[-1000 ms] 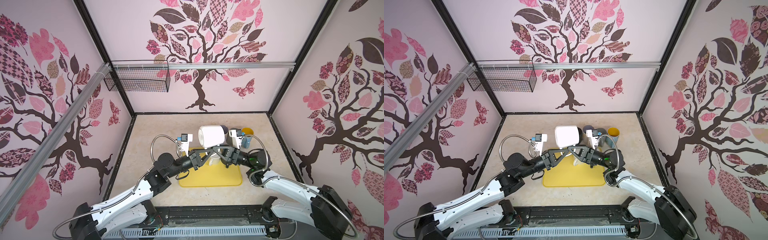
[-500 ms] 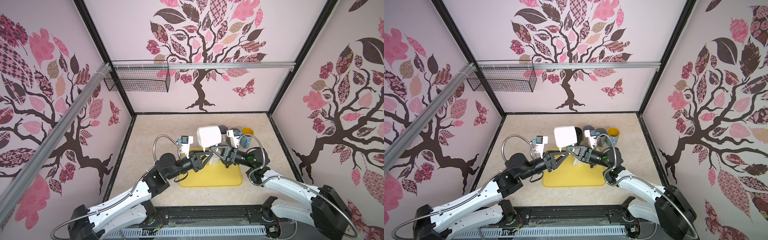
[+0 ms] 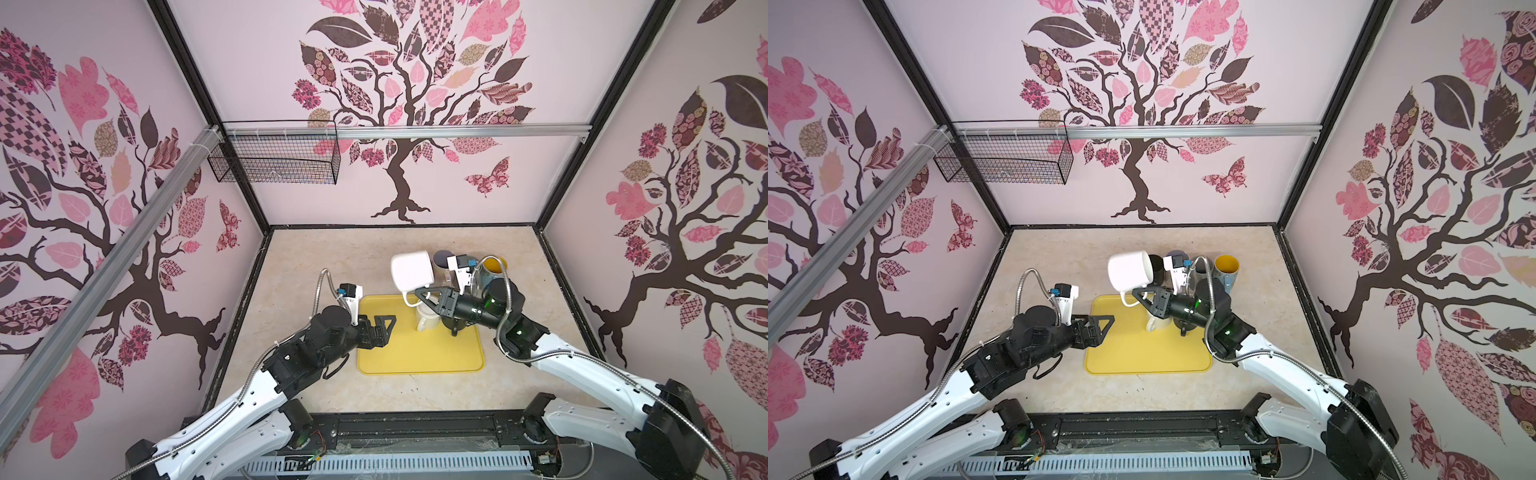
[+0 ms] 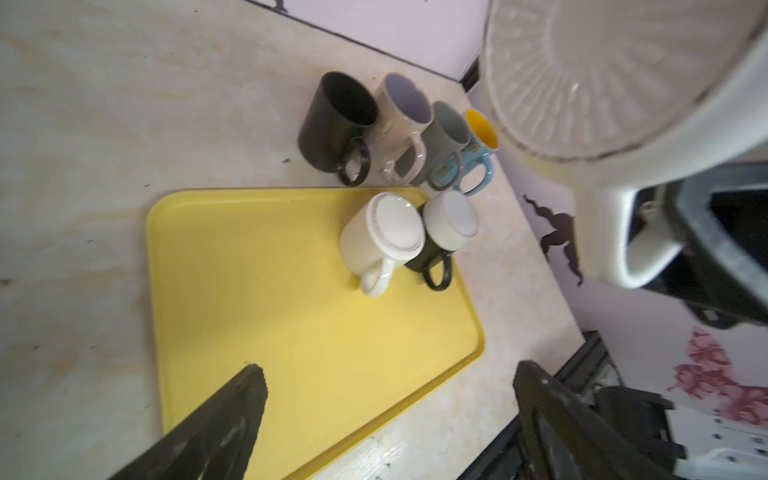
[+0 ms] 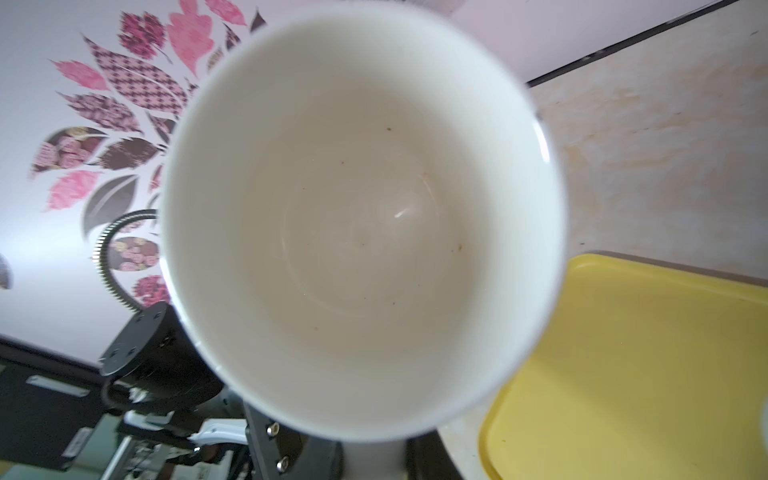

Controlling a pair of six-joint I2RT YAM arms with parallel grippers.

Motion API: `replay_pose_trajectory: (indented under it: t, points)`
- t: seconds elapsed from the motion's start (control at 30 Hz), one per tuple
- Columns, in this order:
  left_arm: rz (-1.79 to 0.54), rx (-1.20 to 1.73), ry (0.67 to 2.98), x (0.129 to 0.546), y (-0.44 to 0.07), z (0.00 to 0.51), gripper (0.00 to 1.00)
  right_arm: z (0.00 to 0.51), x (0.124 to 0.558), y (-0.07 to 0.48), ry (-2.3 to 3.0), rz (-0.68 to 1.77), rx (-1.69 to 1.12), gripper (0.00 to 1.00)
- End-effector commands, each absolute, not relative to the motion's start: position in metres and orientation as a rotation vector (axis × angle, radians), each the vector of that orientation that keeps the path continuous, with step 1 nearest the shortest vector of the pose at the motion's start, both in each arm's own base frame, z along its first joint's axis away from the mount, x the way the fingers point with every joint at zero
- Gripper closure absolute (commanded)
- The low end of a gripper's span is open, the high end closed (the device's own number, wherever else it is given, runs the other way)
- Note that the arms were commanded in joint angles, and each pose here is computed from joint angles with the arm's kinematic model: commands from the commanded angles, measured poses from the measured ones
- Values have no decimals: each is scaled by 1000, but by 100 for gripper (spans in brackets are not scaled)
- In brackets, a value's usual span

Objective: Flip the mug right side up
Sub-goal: 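Carry the white mug upright beyond the tray with the right gripper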

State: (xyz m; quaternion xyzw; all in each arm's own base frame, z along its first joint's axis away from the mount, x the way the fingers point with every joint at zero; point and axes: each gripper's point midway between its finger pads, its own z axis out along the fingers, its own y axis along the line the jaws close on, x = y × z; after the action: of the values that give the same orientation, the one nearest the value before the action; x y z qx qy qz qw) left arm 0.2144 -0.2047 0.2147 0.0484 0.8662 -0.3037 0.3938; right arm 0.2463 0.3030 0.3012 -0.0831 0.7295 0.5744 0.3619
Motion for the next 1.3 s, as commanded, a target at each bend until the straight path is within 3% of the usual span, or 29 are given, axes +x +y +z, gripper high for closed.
replay_pose_trajectory:
  t: [0.0, 0.43, 0.73, 0.97, 1.27]
  points:
    - [-587, 99, 2219, 218, -177, 211, 5, 323, 267, 309, 1882, 1222, -250, 100]
    - [-646, 81, 2220, 210, -178, 196, 12, 270, 341, 318, 2099, 689, -168, 100]
    - [-617, 85, 2249, 208, -174, 187, 4, 233, 376, 338, 2183, 492, -187, 100]
    - [-591, 70, 2227, 207, -165, 192, 4, 200, 407, 341, 2224, 283, -184, 100]
    - [-602, 90, 2219, 204, -165, 196, 4, 176, 428, 357, 2261, 208, -184, 100]
